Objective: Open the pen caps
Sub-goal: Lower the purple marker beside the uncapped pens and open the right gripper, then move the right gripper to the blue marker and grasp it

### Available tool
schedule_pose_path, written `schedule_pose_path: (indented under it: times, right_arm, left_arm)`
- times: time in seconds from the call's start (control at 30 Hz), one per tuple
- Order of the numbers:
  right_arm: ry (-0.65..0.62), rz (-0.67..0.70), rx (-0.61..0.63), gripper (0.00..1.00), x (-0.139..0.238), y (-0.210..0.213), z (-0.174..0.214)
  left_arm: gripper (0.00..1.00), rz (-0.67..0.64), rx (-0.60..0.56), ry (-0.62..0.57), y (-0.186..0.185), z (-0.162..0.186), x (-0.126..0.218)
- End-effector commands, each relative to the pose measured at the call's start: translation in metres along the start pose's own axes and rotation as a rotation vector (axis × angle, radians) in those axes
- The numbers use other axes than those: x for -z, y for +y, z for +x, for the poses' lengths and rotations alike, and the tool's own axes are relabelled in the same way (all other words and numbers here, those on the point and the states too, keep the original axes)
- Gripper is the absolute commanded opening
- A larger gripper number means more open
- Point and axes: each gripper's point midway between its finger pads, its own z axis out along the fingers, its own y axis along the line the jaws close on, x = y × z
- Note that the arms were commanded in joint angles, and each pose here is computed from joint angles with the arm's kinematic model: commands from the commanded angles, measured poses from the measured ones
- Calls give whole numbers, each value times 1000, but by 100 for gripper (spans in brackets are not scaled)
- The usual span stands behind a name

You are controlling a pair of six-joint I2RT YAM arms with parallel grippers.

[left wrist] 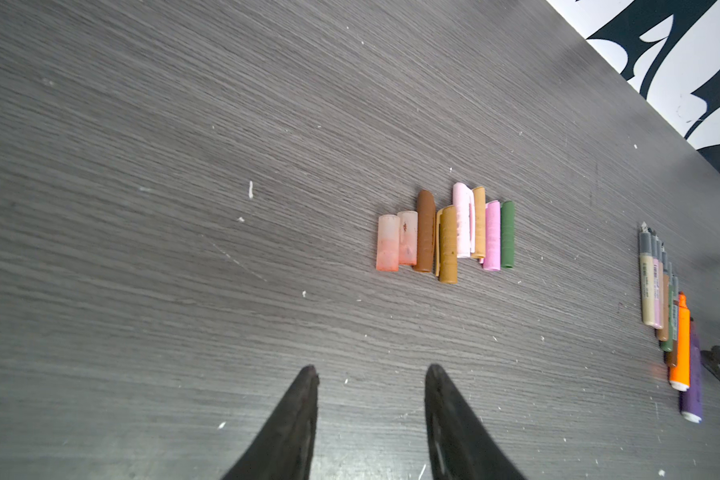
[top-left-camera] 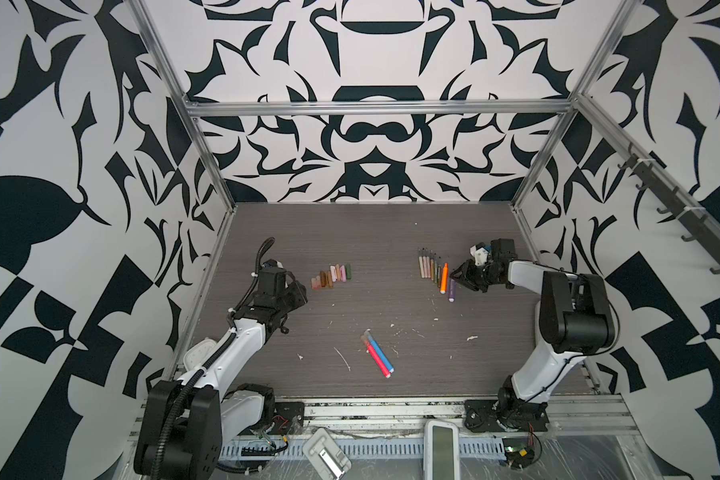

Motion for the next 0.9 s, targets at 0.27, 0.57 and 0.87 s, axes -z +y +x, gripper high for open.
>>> schedule_pose_path:
  times: [0.27, 0.57, 0.87]
  right_arm:
    - [-2, 20, 180, 29, 43, 52, 76]
    - [91, 156, 568, 29, 10, 103, 245]
    - [147, 238, 756, 30, -9, 121, 289]
  left_arm:
    - [46, 15, -8, -3, -2, 1, 0]
    - [46, 16, -5, -11, -2, -1, 0]
    - [46, 16, -4, -10, -2, 0, 0]
